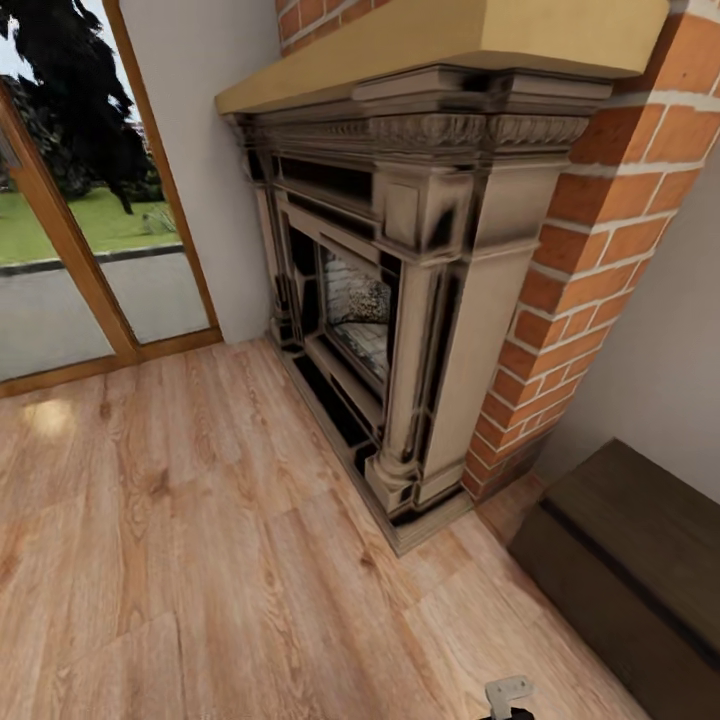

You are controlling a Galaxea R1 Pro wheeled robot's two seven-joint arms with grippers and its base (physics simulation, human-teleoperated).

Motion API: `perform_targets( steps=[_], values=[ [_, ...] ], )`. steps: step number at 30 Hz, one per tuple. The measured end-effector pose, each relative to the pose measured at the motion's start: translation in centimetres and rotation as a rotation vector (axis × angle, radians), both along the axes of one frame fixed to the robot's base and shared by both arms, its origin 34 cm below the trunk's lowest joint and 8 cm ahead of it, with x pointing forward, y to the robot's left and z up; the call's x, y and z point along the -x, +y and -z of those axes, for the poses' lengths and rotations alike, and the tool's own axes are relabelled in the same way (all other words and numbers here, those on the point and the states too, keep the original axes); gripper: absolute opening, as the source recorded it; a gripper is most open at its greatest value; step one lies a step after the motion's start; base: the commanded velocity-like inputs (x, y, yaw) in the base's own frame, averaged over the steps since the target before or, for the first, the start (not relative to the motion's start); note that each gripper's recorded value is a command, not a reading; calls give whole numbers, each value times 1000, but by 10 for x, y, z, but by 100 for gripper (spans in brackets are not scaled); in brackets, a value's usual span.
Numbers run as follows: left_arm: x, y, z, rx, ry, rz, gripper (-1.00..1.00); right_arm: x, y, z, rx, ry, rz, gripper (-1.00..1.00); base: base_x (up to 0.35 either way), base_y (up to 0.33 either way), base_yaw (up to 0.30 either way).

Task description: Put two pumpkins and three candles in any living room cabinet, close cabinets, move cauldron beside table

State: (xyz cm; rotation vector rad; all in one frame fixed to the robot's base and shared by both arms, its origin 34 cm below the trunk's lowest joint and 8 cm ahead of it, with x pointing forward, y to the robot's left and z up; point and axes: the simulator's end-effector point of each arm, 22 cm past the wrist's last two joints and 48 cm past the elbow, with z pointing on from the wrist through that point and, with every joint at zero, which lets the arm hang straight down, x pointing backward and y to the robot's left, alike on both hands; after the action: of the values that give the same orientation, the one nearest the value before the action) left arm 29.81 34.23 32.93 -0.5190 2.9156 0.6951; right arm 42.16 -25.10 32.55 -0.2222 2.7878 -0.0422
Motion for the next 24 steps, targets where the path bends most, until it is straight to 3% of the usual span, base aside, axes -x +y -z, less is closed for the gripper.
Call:
perform_targets(
  steps=[24],
  values=[
    [5, 0, 2, 0, 14, 0, 100, 6, -2, 4, 2, 14, 1, 100, 0, 0, 284]
  ],
)
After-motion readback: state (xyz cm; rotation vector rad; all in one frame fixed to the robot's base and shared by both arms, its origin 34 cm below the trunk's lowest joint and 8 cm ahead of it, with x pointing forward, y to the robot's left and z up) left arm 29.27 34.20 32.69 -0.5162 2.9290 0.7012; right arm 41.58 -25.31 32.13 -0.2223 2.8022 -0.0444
